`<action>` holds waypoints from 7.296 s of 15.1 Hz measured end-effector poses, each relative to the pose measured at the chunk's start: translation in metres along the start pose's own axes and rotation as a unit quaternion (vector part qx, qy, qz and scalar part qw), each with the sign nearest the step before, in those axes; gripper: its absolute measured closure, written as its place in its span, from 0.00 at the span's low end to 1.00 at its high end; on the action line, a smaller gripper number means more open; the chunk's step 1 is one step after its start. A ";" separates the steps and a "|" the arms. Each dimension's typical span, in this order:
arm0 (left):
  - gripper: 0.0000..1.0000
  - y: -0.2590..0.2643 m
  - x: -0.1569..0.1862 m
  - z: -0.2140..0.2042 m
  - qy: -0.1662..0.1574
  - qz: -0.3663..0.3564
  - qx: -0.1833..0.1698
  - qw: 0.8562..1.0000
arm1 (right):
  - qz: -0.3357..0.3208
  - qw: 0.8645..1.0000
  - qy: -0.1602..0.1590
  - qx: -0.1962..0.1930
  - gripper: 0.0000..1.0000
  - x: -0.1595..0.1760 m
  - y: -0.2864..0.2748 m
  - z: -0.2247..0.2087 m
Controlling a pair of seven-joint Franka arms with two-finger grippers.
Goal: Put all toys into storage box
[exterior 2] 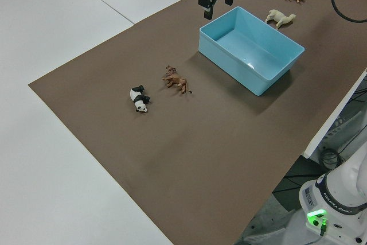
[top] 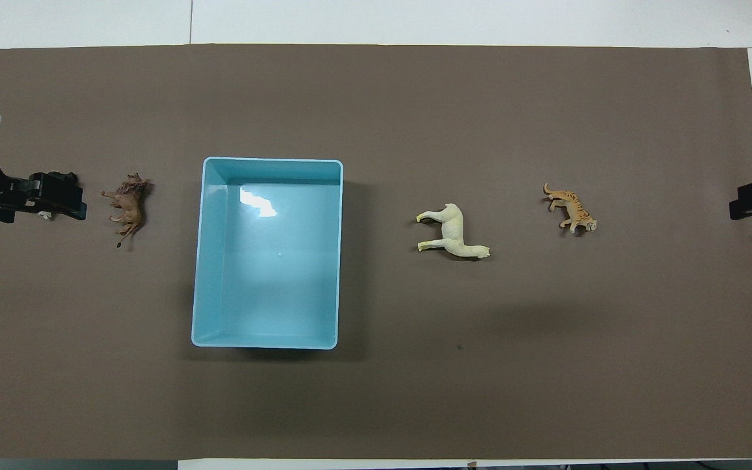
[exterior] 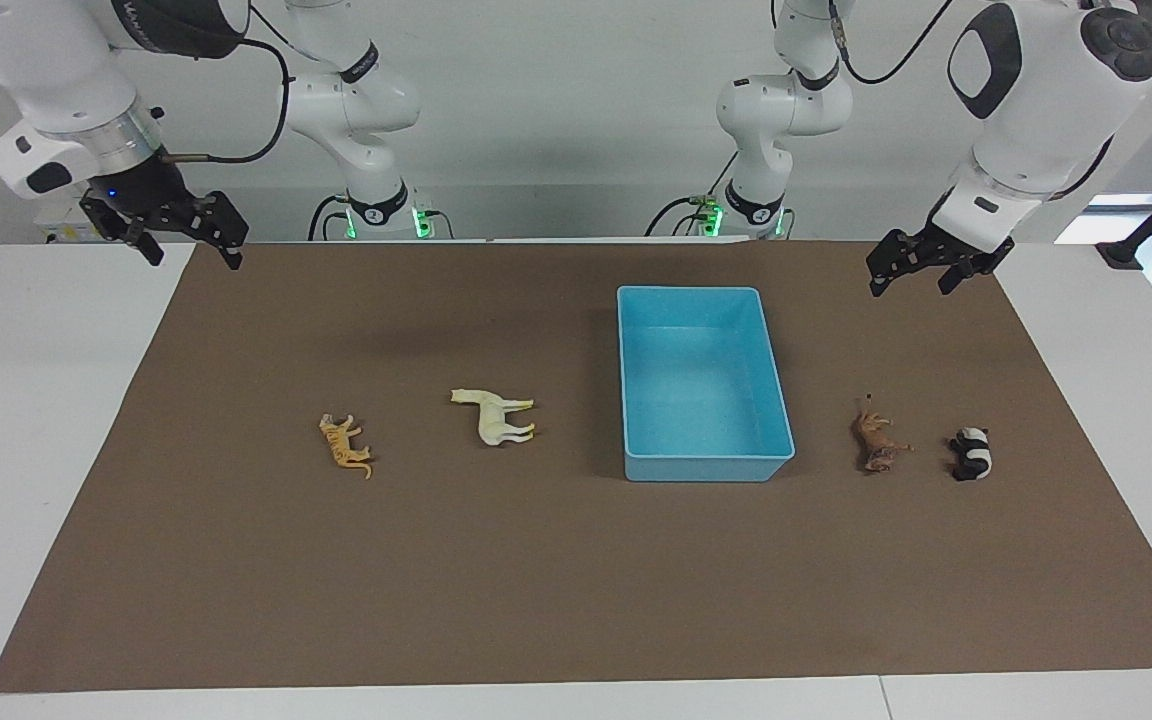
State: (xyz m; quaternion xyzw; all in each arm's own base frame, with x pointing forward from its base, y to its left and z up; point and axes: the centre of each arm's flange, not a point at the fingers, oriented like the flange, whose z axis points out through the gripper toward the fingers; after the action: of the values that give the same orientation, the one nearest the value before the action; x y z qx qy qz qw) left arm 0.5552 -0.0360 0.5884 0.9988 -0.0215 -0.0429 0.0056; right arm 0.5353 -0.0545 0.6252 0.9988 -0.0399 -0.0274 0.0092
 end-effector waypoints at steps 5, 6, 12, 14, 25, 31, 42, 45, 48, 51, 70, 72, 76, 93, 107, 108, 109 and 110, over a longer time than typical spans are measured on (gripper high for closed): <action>0.00 0.000 0.000 0.000 0.000 0.000 0.000 1.000 | 0.000 1.000 0.000 0.000 0.00 0.000 0.000 0.000; 0.00 0.000 0.000 0.000 0.000 0.000 0.000 1.000 | 0.000 1.000 0.000 0.000 0.00 0.000 0.000 0.000; 0.00 0.000 0.000 0.000 0.000 0.000 0.000 1.000 | -0.001 1.000 -0.003 0.000 0.00 0.000 -0.002 0.003; 0.00 0.000 0.000 0.000 -0.001 0.000 0.000 1.000 | -0.010 1.000 -0.009 0.000 0.00 0.001 -0.006 0.013; 0.00 -0.014 0.005 0.019 0.044 -0.013 0.000 0.999 | -0.211 0.977 0.011 -0.008 0.00 0.032 -0.048 0.206; 0.00 -0.062 0.058 0.113 0.060 -0.040 0.006 0.997 | -0.259 0.965 0.035 -0.017 0.00 0.042 -0.055 0.243; 0.00 -0.064 0.070 0.265 0.064 -0.038 0.007 0.997 | -0.284 0.958 0.048 0.006 0.00 0.046 -0.076 0.307; 0.00 -0.064 0.068 0.289 0.069 -0.038 0.008 0.997 | -0.274 0.960 0.056 0.030 0.00 0.050 -0.081 0.328; 0.00 -0.063 0.064 0.299 0.074 -0.037 0.008 0.997 | -0.284 0.957 0.061 0.029 0.00 0.051 -0.095 0.335; 0.18 -0.064 0.065 0.295 0.077 -0.037 0.008 0.996 | -0.285 0.956 0.066 0.027 0.03 0.052 -0.096 0.333; 0.75 0.232 -0.005 0.161 -0.005 -0.118 0.027 0.993 | -0.299 0.951 0.076 0.023 0.67 0.057 -0.081 0.327; 0.55 0.243 -0.020 0.183 -0.007 -0.108 0.030 0.994 | -0.302 0.950 0.083 0.022 0.67 0.061 -0.085 0.320; 0.10 0.229 -0.024 0.181 -0.007 -0.116 0.031 0.993 | -0.280 0.955 0.091 0.032 0.67 0.083 -0.097 0.267; 0.00 -0.166 0.127 0.231 0.111 -0.007 0.075 0.991 | 0.001 0.993 0.083 0.084 0.67 -0.045 -0.531 0.145; 0.00 -0.186 0.123 0.287 0.099 -0.022 0.048 0.994 | 0.037 0.994 0.088 0.051 0.01 -0.038 -0.576 0.178; 0.00 -0.186 0.121 0.290 0.095 -0.022 0.047 0.994 | 0.051 0.992 0.097 0.055 0.00 -0.025 -0.560 0.161; 0.00 -0.186 0.121 0.290 0.094 -0.024 0.046 0.994 | 0.066 0.991 0.104 0.058 0.00 -0.010 -0.540 0.144; 0.00 -0.186 0.120 0.290 0.090 -0.024 0.045 0.995 | 0.079 0.989 0.108 0.061 0.00 0.006 -0.515 0.128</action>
State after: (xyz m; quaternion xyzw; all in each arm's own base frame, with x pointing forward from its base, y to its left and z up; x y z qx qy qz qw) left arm 0.6571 0.1420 0.2867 0.9981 0.0010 0.0476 -0.0385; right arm 0.5751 0.4560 0.4869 0.9883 -0.1190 0.0836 -0.0449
